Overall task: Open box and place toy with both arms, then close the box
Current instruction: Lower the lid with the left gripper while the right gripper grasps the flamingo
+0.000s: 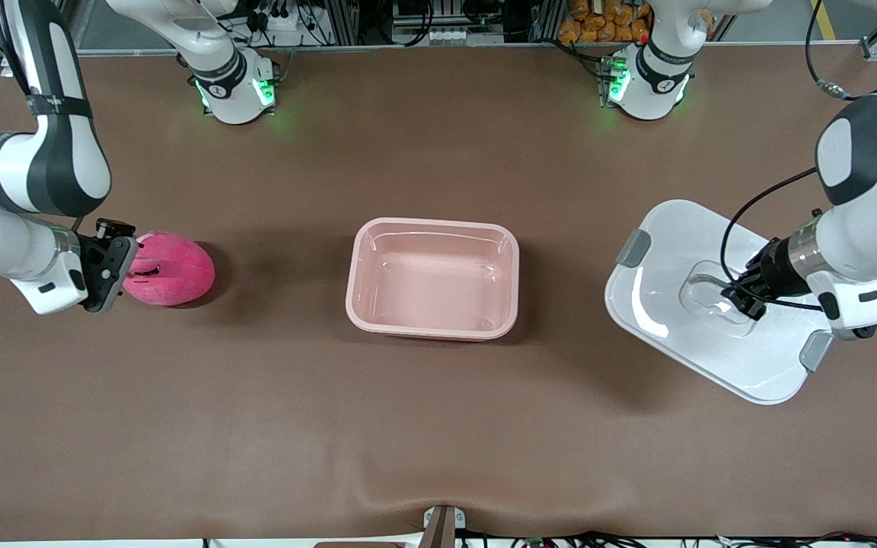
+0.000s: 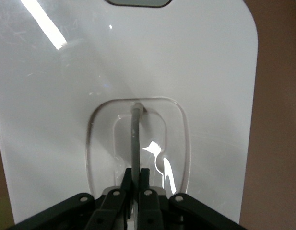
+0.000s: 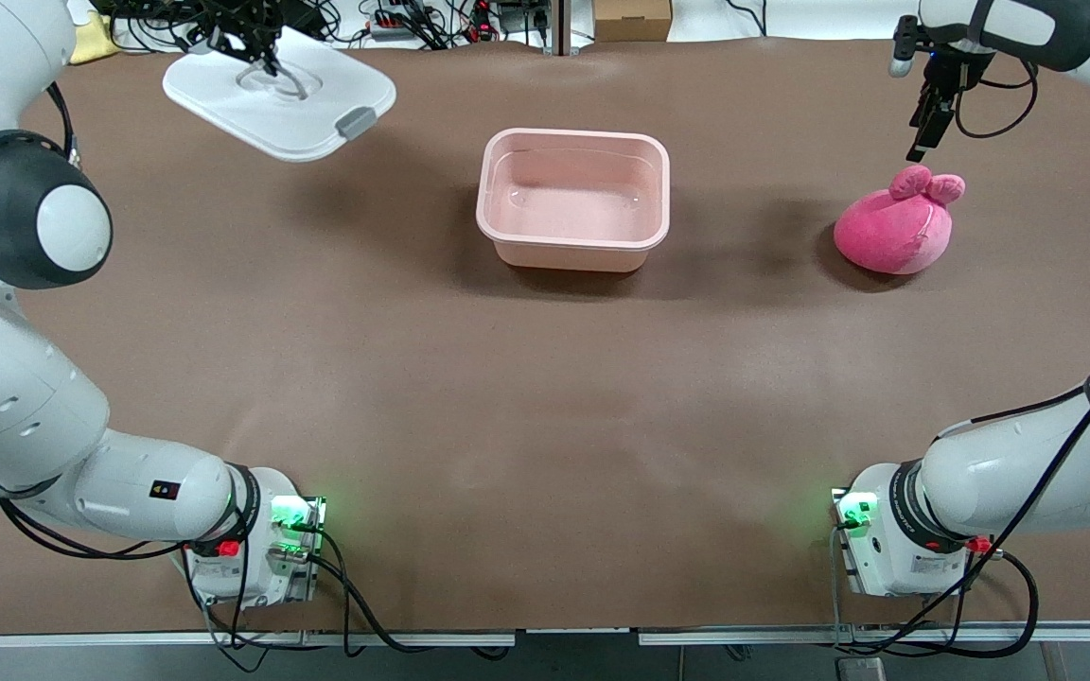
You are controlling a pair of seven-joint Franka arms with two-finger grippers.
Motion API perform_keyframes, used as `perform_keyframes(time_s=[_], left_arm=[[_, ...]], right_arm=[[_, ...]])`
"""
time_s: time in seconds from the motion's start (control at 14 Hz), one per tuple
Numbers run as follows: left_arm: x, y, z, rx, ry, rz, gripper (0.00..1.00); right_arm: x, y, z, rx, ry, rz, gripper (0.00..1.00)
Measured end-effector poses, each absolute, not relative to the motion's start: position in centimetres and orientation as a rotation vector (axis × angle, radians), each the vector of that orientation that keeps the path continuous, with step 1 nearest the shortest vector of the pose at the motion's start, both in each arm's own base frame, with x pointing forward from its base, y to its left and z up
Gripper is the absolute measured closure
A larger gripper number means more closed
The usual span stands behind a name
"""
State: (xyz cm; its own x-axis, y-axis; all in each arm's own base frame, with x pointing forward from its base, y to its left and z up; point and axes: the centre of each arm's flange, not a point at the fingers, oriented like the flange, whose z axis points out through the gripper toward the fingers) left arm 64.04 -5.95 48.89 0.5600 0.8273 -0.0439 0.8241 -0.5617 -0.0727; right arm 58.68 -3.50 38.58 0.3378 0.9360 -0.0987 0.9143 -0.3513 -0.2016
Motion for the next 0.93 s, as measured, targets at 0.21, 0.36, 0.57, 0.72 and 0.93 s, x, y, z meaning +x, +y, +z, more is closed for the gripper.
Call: perform_keyframes(time_s=[0.21, 0.36, 0.57, 0.72, 0.93], left_arm=[[63.8, -4.0, 46.8, -2.749, -1.399, 0.151, 0.93], [63.6, -3.4, 45.2, -2.750, -1.388, 0.164, 0.93], [63.2, -3.3, 43.8, -2.740, -1.382, 0.191, 0.93], [63.1, -2.4, 43.5, -2.729, -1.400, 0.197, 0.93], [63.1, -1.7, 43.1, -2.711, -1.434, 0.197, 0.93]], right_arm=[[58.5, -3.4, 37.6, -2.403, -1.841, 0.284, 0.00], [58.4, -3.4, 37.0, -2.350, -1.927, 0.276, 0.00], [58.0, -3.4, 35.9, -2.312, -1.971, 0.273, 0.00], [57.4, -3.4, 34.8, -2.308, -1.981, 0.266, 0.00], [56.4, -3.3, 33.5, -2.296, -1.999, 0.259, 0.00]])
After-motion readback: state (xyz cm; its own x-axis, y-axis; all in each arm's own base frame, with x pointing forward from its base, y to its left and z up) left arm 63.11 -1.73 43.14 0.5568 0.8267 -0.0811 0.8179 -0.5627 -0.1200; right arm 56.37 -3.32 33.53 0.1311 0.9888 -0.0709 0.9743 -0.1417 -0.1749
